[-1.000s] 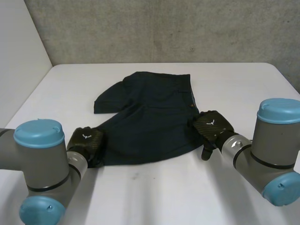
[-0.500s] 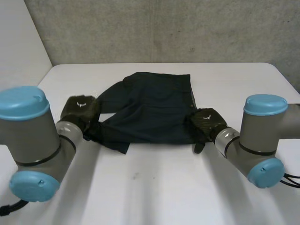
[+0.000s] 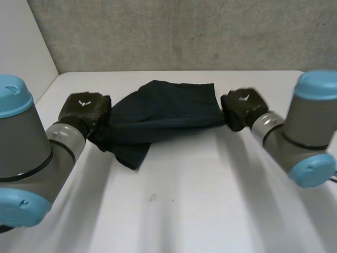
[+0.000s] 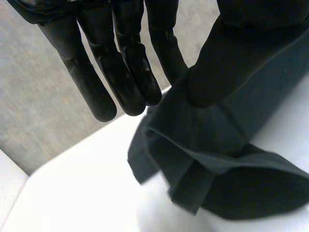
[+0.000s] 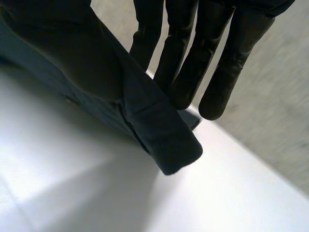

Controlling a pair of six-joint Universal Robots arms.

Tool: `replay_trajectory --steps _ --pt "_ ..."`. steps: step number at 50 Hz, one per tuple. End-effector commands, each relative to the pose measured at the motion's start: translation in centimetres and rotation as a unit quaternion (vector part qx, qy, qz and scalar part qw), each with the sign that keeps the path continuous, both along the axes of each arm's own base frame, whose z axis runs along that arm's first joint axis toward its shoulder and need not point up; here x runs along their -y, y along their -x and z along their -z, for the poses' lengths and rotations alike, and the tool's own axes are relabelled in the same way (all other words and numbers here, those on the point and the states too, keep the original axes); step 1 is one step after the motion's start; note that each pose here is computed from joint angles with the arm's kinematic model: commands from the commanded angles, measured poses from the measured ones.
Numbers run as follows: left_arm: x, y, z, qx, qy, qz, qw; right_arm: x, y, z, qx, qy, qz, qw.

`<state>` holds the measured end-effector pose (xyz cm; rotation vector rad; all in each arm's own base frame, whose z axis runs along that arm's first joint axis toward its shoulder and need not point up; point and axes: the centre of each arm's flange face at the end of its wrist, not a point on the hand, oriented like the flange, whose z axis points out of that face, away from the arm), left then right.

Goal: Fold the shorts.

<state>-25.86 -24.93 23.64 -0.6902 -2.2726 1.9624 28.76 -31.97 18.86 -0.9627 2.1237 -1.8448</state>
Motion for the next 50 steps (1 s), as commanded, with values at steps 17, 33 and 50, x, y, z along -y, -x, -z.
replay_trajectory --steps 17,33,50 --pt "-11.9 -3.7 0.3 0.103 -0.165 0.116 0.974 -15.2 7.7 -4.1 -0.338 -0.093 -0.102 0.931" --pt "-3.8 -0.1 5.3 0.138 -0.108 0.116 0.978 -10.8 6.5 1.1 -0.348 -0.112 -0.099 0.926" --pt "7.1 5.0 3.3 0.114 0.011 0.073 0.991 -2.2 4.0 -1.2 -0.284 0.002 -0.013 0.959"
